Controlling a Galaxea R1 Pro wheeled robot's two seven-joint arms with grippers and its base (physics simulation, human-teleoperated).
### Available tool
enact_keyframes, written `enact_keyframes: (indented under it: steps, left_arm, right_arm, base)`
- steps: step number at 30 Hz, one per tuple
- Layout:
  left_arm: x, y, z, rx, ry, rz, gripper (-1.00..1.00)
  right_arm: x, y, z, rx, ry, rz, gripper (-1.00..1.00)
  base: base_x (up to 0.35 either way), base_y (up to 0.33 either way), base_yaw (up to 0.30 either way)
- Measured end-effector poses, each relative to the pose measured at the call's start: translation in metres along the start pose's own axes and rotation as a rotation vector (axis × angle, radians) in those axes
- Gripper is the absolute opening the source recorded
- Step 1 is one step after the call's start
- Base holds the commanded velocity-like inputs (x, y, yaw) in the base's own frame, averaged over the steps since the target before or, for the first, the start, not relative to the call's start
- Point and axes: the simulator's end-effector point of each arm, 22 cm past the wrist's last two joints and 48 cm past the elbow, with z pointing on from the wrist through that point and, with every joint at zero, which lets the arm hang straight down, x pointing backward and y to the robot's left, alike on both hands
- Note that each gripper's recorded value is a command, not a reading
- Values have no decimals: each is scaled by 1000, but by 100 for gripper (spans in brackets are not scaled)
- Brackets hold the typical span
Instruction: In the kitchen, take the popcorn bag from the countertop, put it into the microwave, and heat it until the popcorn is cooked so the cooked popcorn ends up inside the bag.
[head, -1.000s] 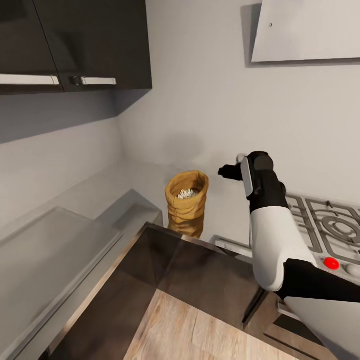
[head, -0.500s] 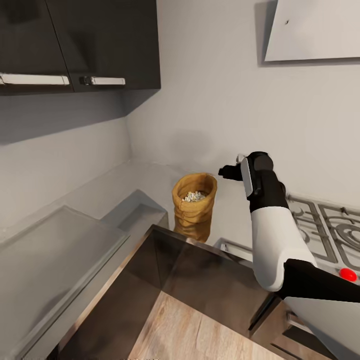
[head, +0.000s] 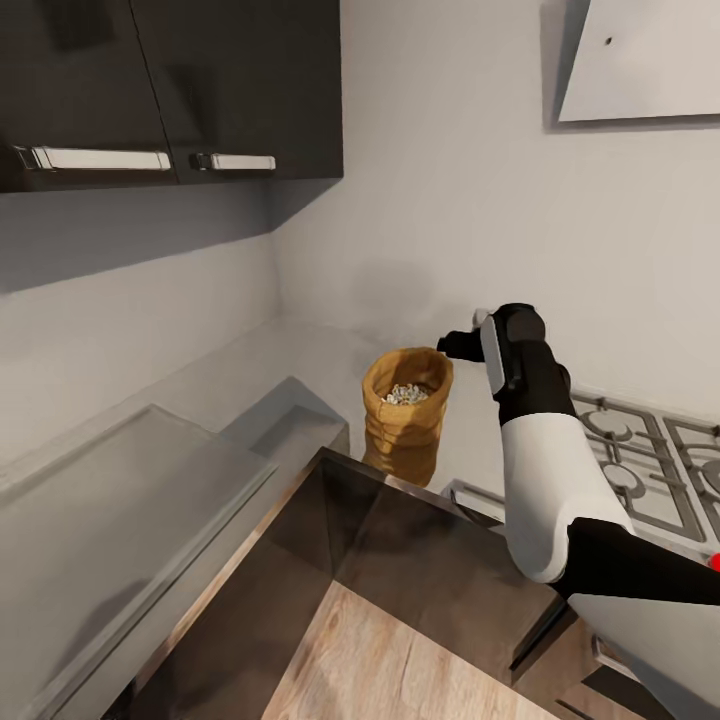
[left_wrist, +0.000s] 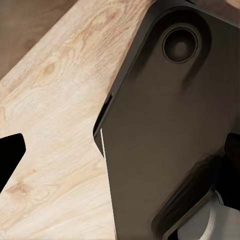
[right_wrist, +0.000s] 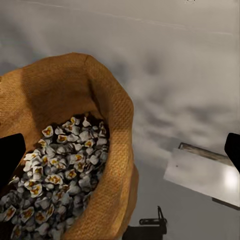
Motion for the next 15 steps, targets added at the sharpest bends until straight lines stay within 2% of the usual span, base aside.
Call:
enact_keyframes:
  steps: [2, 5, 7, 9, 15]
  left_arm:
    - [0, 0, 0, 0, 0, 0, 100]
    - [0, 0, 0, 0, 0, 0, 100]
    - [0, 0, 0, 0, 0, 0, 100]
    - [0, 0, 0, 0, 0, 0, 100]
    - [0, -1, 0, 1, 0, 1, 100]
  right_arm:
    - [-2, 8, -1, -2, -7, -37, 100]
    - [-5, 25, -5, 2, -25, -122, 100]
    - [0, 29, -4, 5, -21, -149, 100]
    - [8, 27, 0, 12, -8, -157, 100]
    - [23, 20, 8, 21, 32, -125, 100]
  base:
    - [0, 0, 0]
    - [0, 0, 0]
    - [0, 0, 0]
    - [0, 0, 0]
    - [0, 0, 0]
